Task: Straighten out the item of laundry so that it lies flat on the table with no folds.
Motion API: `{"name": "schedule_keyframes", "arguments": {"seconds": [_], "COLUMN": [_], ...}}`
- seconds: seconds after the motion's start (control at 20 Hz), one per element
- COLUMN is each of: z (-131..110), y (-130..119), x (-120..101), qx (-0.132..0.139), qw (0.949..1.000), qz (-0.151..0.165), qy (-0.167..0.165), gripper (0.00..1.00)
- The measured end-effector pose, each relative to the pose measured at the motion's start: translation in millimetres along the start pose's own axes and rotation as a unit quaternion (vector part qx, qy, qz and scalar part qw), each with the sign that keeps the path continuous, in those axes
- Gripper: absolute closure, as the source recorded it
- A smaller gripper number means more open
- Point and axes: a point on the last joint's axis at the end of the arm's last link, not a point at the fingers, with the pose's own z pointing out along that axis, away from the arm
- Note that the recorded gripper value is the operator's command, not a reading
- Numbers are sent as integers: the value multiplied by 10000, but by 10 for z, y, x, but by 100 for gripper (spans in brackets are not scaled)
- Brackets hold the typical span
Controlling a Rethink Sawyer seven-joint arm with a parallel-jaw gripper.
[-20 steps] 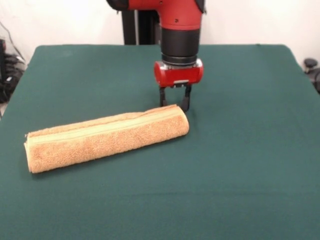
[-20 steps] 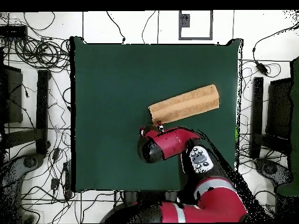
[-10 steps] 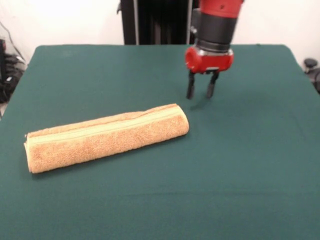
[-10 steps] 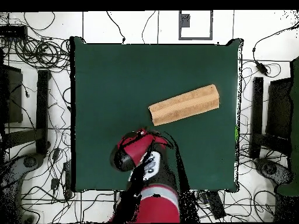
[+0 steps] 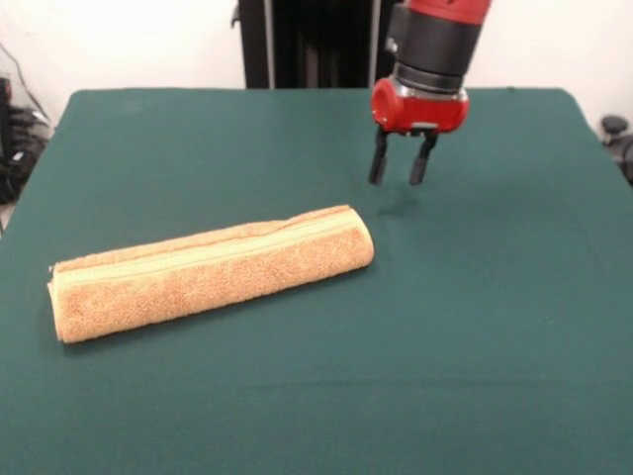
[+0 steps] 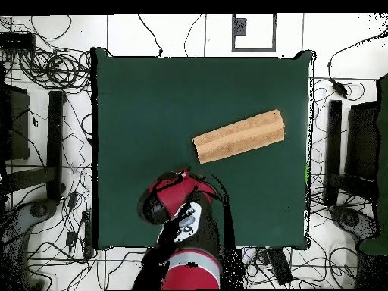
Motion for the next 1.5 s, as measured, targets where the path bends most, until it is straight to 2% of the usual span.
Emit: {"name": "schedule_keyframes", "arguments": {"seconds": [0.25,0.35,0.6,0.75,1.05,1.25,1.5], "z": [61,97,151,157,148,124,10], "y": [-346,-561,-767,-728,-478,-433,-493], "x": [69,132,267,297,320,313,342], "qx": [-67,-123,-160,-181,-263,-316,-444], "qw": [9983,9957,9921,9921,9931,9922,9852], "qz": [574,899,1208,1199,1068,1134,1476], "qy": [109,166,287,324,398,422,752], "gripper": [0,0,0,0,0,0,0]}}
